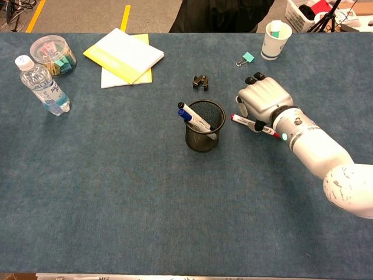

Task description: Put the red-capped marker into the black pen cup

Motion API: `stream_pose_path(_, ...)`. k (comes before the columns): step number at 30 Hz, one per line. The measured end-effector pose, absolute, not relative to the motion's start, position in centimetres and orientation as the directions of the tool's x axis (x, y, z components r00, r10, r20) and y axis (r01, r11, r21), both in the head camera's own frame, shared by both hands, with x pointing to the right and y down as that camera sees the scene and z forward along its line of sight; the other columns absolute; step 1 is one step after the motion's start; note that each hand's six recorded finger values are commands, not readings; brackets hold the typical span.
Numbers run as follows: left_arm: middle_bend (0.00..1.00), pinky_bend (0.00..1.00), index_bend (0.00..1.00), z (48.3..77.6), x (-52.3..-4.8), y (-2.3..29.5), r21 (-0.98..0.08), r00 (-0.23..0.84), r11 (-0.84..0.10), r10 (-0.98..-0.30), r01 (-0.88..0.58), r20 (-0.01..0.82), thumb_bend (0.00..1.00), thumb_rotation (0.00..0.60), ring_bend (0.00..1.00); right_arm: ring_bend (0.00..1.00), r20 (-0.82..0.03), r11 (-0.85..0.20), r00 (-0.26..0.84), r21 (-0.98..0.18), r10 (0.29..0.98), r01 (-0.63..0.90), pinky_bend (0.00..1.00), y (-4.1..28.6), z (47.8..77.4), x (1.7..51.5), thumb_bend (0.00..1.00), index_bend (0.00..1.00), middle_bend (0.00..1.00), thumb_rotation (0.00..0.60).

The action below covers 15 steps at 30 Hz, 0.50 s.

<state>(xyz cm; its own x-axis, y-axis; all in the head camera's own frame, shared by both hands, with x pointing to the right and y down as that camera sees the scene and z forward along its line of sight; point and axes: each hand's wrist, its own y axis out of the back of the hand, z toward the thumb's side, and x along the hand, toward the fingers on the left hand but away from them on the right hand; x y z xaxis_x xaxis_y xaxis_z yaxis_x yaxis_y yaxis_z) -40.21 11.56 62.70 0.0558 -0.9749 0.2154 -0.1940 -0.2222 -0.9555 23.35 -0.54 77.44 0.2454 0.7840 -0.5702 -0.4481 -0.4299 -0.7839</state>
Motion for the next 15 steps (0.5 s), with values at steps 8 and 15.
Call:
stream_pose_path(8, 0.18, 0.14, 0.19, 62.68, -40.34, 11.5, -0.956, 0.056, -0.22, -0.975, -0.194, 0.214, 0.15, 0.6, 0.17, 0.08, -0.586, -0.442, 0.233, -0.769, 0.776, -0.462, 0.0, -0.58, 77.47, 22.91, 0.19, 0.52, 0.34, 0.6)
stream_pose_path(15, 0.18, 0.14, 0.19, 62.69, -40.38, 11.5, -0.956, 0.053, -0.219, -0.976, -0.193, 0.213, 0.15, 0.6, 0.17, 0.07, -0.599, -0.439, 0.216, -0.746, 0.771, -0.501, 0.0, -0.92, 77.16, 23.16, 0.12, 0.51, 0.33, 0.56)
